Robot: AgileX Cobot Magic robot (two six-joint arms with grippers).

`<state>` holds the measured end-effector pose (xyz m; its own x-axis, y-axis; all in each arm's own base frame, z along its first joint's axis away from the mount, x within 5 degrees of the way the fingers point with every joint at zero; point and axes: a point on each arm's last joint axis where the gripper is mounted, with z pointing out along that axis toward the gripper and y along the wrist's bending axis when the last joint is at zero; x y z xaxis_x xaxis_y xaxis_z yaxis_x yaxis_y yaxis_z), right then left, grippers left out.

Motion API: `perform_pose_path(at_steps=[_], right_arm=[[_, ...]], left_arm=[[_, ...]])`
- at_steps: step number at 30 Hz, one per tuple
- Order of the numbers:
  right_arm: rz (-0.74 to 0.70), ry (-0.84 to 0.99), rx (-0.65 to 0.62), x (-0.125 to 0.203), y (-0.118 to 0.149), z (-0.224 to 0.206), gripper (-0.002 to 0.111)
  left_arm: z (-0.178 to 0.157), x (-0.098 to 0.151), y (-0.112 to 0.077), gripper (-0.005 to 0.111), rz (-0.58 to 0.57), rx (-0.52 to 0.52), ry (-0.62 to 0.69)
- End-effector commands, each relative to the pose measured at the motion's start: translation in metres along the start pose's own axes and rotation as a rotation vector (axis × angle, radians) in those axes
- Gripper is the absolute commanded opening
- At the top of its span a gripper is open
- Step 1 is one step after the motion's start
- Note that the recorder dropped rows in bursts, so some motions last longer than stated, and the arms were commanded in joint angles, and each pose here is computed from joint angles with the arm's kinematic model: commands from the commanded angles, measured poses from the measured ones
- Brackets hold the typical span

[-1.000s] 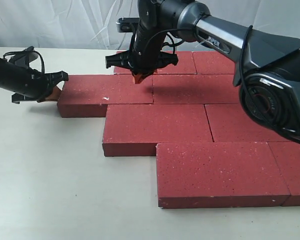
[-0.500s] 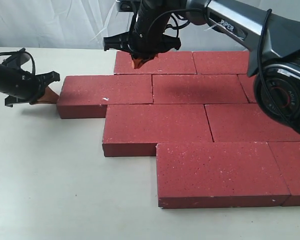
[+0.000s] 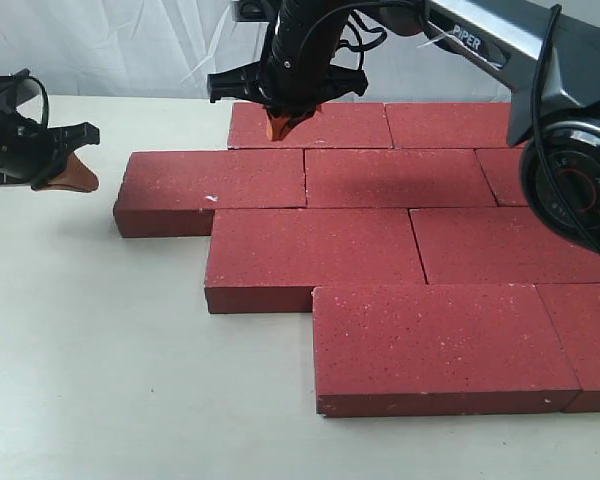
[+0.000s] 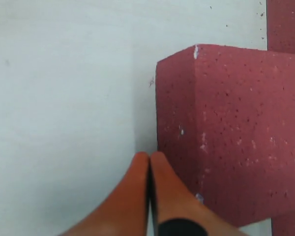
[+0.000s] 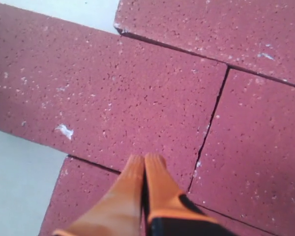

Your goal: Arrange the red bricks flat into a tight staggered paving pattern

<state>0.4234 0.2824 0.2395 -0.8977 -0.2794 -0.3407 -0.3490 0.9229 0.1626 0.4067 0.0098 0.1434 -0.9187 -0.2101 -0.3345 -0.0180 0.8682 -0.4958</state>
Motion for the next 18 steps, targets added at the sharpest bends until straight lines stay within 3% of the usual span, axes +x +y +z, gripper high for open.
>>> perform_pose_path(at_steps=[1, 11, 18], right_arm=[[-0.032, 0.011, -0.043, 0.001, 0.003, -0.007, -0.001], [-0.045, 0.018, -0.11, 0.0, 0.002, -0.009, -0.001], [0.039, -0.016, -0.172, -0.008, -0.022, -0.029, -0.001]], left_arm=[[-0.028, 0.0, -0.011, 0.0, 0.039, -0.05, 0.002], [-0.074, 0.017, -0.035, 0.0, 0.074, -0.124, -0.12], [-0.077, 0.026, -0.074, 0.0, 0.196, -0.153, -0.147]])
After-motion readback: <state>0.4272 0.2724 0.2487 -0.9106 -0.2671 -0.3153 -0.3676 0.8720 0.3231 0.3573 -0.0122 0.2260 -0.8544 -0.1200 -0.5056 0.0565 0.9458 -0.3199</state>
